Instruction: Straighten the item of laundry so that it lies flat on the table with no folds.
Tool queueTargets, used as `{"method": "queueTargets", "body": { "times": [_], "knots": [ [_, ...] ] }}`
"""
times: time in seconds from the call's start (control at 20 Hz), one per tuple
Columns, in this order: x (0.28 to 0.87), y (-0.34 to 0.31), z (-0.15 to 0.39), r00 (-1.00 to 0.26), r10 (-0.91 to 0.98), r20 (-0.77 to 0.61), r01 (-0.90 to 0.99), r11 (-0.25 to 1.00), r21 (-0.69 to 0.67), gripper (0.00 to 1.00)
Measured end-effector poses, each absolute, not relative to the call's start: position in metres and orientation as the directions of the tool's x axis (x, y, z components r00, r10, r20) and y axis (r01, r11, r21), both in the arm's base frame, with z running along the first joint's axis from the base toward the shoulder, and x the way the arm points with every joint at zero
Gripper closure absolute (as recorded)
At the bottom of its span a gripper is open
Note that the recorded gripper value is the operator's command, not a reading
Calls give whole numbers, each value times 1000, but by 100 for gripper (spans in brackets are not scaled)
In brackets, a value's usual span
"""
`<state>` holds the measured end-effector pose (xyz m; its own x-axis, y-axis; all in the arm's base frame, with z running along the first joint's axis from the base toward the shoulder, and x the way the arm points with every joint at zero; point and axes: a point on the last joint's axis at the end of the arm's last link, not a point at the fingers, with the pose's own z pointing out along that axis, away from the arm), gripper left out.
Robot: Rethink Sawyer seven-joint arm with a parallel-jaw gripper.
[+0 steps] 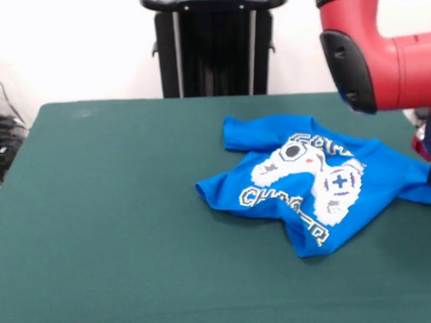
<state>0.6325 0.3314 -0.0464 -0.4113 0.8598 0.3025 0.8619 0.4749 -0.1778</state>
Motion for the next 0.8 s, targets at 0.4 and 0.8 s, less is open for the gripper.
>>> {"method": "queueTargets", "body": {
  "times": [0.4, 0.8],
  "knots": [
    [632, 350, -23, -459, 847, 268, 848, 507, -153, 0],
    [644, 341, 26, -524, 838, 153, 828, 543, -140, 0]
  ]
}}
